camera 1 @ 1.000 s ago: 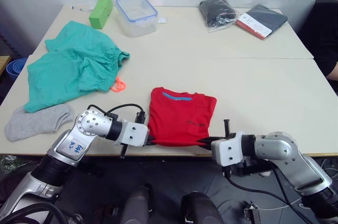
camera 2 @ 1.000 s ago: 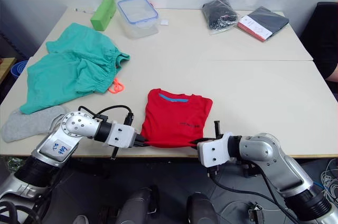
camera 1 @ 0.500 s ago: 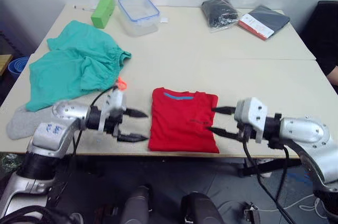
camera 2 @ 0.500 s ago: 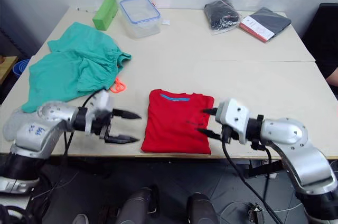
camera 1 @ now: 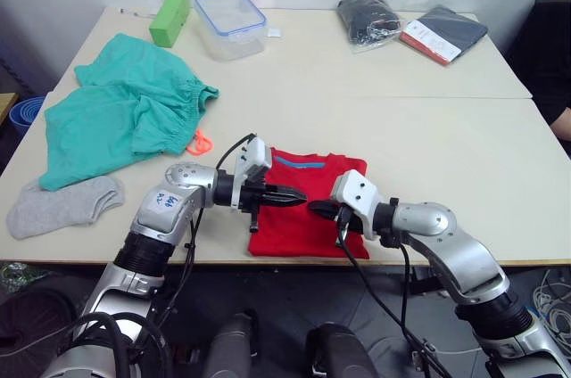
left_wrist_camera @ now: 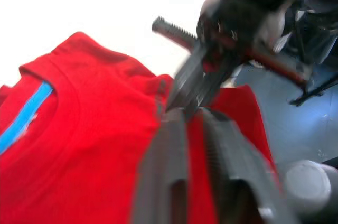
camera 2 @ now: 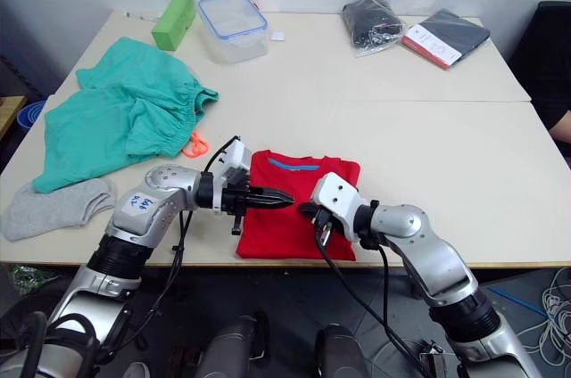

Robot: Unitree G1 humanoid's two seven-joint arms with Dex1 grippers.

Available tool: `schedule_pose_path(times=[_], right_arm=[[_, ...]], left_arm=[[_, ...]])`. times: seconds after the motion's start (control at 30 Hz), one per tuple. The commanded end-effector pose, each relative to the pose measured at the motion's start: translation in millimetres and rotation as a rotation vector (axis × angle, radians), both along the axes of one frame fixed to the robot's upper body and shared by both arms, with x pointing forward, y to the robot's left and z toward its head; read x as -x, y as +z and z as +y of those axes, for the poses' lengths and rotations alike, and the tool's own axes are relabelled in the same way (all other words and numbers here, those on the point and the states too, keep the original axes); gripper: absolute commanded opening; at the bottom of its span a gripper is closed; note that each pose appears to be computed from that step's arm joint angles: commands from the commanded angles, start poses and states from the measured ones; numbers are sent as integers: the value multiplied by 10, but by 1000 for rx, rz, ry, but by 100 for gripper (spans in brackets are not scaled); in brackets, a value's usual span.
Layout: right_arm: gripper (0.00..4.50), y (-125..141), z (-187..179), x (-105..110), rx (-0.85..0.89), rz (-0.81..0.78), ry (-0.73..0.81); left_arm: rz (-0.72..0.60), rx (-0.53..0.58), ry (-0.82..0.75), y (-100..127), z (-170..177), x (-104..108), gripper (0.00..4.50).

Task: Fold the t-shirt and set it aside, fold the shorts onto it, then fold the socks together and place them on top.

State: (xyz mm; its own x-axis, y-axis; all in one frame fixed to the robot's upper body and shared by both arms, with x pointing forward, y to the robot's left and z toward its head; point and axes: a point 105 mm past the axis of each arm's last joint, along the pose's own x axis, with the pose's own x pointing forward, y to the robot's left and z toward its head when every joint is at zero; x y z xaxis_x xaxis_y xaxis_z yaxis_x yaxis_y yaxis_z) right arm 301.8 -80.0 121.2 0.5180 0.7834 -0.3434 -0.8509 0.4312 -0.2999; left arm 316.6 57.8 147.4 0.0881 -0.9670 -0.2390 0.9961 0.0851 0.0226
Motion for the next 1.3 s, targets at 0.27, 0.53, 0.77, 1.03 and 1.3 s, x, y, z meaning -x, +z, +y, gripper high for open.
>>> schedule_pose_path(times=[0.27, 0.53, 0.77, 1.03, 1.3], right_arm=[[0, -118, -409, -447, 63, -66, -242], [0, 88, -864, -816, 36, -72, -442], [0, 503, -417, -361, -59, -116, -203], [0, 193, -166, 56, -17, -21, -115], [0, -209, -517, 276, 195, 27, -112]], left_arm=[[-116, -245, 131, -490, 54, -236, 3], [-121, -232, 138, -515, 117, -246, 3], [-127, -187, 132, -357, 102, -226, 3], [-98, -155, 162, -266, 150, -248, 3], [-125, -247, 341, -365, 452, -745, 3]])
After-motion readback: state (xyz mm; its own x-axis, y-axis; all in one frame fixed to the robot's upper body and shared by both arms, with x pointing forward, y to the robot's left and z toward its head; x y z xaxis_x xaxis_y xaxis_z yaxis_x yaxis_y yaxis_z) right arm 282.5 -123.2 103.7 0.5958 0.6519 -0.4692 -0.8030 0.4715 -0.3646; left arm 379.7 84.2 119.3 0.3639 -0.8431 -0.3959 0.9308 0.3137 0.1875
